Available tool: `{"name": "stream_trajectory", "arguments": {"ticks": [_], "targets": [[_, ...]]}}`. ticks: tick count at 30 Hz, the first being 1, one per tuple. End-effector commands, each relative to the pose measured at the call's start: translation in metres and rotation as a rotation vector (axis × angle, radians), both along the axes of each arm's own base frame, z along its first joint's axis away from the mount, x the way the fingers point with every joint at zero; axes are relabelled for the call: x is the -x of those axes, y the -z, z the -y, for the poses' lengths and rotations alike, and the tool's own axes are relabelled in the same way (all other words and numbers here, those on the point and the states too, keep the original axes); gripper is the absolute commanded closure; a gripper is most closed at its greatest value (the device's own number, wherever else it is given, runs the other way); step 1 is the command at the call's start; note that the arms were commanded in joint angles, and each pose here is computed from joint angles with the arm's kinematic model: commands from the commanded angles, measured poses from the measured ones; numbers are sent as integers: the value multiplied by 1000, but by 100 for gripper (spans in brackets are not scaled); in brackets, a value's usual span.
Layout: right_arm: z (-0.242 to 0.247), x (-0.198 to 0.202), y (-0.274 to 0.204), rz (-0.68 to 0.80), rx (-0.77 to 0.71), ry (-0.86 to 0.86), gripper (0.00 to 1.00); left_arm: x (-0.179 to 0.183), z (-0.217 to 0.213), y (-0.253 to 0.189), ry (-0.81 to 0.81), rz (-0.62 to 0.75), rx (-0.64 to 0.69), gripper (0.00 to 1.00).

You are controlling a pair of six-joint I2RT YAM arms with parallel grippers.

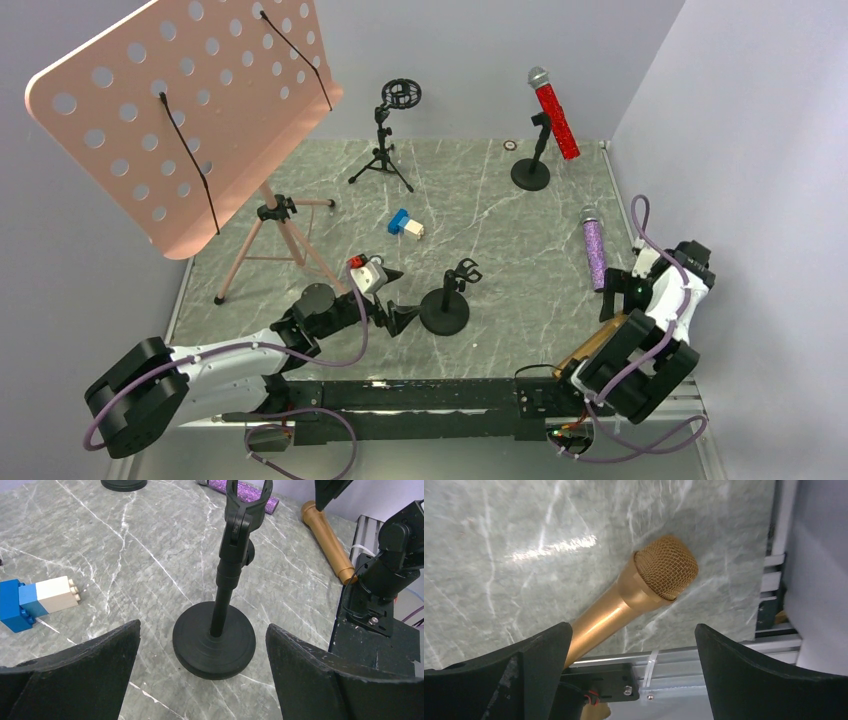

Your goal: Attach the microphones to the stand

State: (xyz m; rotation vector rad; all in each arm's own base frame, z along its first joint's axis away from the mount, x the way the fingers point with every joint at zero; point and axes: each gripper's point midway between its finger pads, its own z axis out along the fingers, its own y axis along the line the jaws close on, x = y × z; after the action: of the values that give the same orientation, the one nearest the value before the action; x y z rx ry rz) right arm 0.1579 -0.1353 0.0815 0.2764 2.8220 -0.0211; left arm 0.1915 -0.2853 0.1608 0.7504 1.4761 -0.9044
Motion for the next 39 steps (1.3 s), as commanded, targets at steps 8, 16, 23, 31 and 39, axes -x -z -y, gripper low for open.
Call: {"name": "stream_trajectory", "arguments": {"ticks": [8,16,23,31,39], "targets": [[21,5,48,-75,-74,64,2,5,2,-15,26,4,32,1],[4,-7,65,-86,-218,37,25,3,2,-17,17,15,22,1],[-27,-49,48,2,-193,-127,32,1,4,-17,15,10,15,1],[-100,-129,24,52,-102,-395,34,-1,5,-21,12,17,14,1],[-156,-188,18,47,-103,-579,30,1,-6,-23,-19,18,12,1]]}}
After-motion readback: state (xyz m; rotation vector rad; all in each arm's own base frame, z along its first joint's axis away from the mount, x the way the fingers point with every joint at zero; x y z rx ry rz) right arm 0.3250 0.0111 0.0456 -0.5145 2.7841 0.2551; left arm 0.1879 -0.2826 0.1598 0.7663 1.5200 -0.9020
